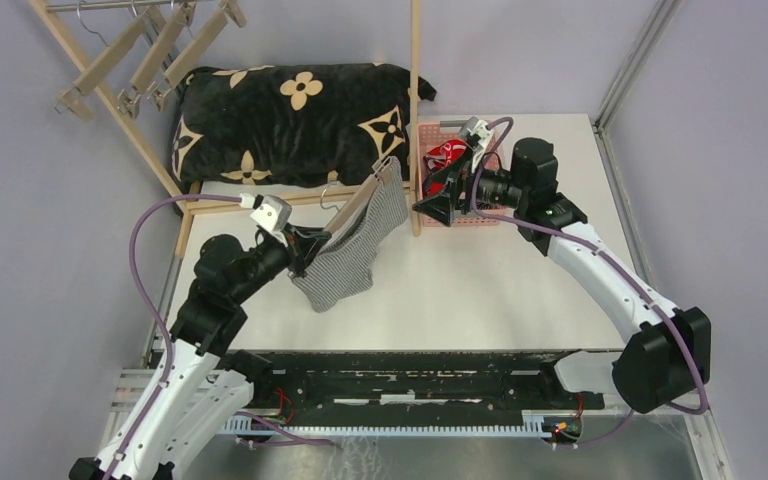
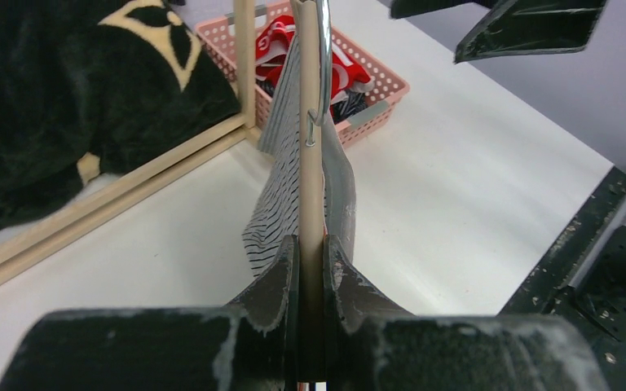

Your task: Remove the underwear clipped to the hanger

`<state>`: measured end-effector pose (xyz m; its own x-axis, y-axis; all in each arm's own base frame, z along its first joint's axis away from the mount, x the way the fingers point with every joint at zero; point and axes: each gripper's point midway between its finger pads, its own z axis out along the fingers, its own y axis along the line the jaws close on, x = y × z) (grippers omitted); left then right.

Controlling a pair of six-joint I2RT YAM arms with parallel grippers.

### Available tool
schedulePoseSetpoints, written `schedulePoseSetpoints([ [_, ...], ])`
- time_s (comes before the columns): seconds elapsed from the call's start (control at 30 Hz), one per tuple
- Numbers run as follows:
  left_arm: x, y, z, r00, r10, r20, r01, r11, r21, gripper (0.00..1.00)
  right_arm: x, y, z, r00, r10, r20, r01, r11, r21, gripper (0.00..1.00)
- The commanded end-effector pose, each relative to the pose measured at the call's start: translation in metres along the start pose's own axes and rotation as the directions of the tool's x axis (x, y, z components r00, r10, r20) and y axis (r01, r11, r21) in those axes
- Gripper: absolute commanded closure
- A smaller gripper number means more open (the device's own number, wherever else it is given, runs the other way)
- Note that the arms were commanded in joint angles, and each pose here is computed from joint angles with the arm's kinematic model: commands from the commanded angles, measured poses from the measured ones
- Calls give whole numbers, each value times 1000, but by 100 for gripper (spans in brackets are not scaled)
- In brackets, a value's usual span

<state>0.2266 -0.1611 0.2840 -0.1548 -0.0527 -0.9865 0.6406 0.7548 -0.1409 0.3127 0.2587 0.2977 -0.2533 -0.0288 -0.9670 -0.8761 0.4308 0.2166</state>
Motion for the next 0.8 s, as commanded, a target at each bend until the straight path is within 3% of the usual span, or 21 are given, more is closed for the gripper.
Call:
schedulePoseSetpoints([
  [0.0,-34,-28,-1,993,-12,114,-5,990,140,97,-29,28,6,997,-42,65,53,983,-177,0],
  [0.2,-36,-48,0,994,-41,104,13,966,257,97,-48,41,7,991,-97,96,118,960,-252,0],
  [0.43,-33,-51,-4,994,-56,95,29,962,270,97,-73,42,4,978,-181,100,201,950,-238,0],
  [0.77,-44,-66,-11,988,-68,141,15,939,345,97,-68,49,12,987,-118,107,147,931,-335,0],
])
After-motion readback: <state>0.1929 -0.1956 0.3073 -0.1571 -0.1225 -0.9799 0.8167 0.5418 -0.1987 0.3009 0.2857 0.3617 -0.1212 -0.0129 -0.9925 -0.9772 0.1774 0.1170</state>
